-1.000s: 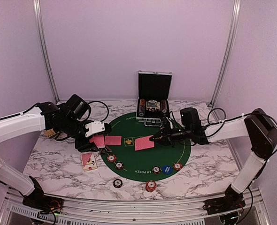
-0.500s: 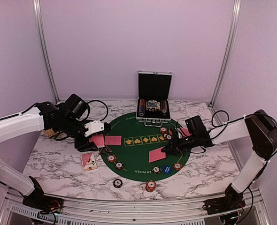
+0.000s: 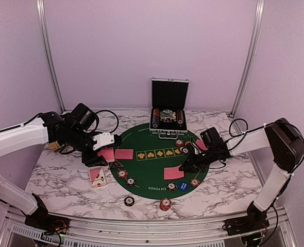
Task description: Distribute texas hold em gaming equipment
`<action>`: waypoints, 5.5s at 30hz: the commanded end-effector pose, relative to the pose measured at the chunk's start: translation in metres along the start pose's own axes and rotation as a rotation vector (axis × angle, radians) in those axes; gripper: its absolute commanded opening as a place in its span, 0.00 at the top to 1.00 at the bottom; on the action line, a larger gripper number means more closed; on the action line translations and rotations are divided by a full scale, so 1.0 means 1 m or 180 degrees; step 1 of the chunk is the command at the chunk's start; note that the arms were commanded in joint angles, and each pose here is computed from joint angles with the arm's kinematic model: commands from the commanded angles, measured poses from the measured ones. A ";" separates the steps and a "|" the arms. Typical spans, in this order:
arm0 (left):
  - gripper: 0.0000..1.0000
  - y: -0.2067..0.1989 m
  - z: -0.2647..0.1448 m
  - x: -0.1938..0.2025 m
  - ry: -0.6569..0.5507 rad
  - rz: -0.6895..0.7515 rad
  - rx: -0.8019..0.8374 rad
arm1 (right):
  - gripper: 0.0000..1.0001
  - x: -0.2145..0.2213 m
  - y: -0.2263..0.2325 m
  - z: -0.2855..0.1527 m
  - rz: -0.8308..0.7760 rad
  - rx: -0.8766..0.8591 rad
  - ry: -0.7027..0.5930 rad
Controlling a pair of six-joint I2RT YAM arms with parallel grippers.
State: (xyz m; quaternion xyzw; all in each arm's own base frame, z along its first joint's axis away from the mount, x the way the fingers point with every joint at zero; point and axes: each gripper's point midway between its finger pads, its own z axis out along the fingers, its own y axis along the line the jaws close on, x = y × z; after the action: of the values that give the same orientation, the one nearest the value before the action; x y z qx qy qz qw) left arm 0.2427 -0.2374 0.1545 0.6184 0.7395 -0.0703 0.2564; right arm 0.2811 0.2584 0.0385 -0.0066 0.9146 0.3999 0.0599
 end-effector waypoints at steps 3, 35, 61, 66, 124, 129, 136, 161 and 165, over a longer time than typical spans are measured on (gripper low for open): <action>1.00 0.001 -0.007 -0.002 -0.0056 -0.0003 -0.0019 | 1.00 0.006 -0.010 -0.001 -0.0055 0.0144 0.0080; 1.00 -0.001 -0.005 -0.003 -0.0055 -0.0013 0.0024 | 0.68 -0.047 0.031 -0.006 -0.0658 0.0475 -0.0213; 1.00 -0.002 -0.006 -0.001 -0.0053 -0.0025 0.0025 | 0.75 -0.004 0.022 0.032 -0.0751 0.0661 0.0099; 1.00 -0.002 -0.006 -0.001 -0.0052 -0.0028 0.0026 | 0.75 -0.013 0.038 0.023 -0.0810 0.0606 0.0003; 1.00 0.002 -0.006 -0.009 -0.0099 -0.0097 0.0028 | 0.16 0.043 0.310 0.106 -0.0737 -0.2342 0.0703; 1.00 0.001 -0.005 -0.009 -0.0096 -0.0098 0.0041 | 0.16 0.048 0.317 0.118 -0.0730 -0.2365 0.0757; 1.00 0.001 -0.006 -0.009 -0.0099 -0.0094 0.0039 | 0.16 0.049 0.312 0.135 -0.0644 -0.2322 0.0808; 1.00 -0.001 -0.008 -0.007 -0.0113 -0.0101 0.0045 | 0.35 0.018 0.276 0.118 -0.0507 -0.2018 0.0476; 1.00 -0.002 -0.008 -0.007 -0.0107 -0.0105 0.0049 | 0.41 0.017 0.280 0.111 -0.0559 -0.2039 0.0446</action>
State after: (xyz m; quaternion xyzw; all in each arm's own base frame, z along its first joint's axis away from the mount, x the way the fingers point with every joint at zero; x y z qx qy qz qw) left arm 0.2408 -0.2394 0.1542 0.6111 0.7453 -0.0818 0.2538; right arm 0.2493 0.5385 0.1578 -0.1374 0.7347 0.6643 0.0048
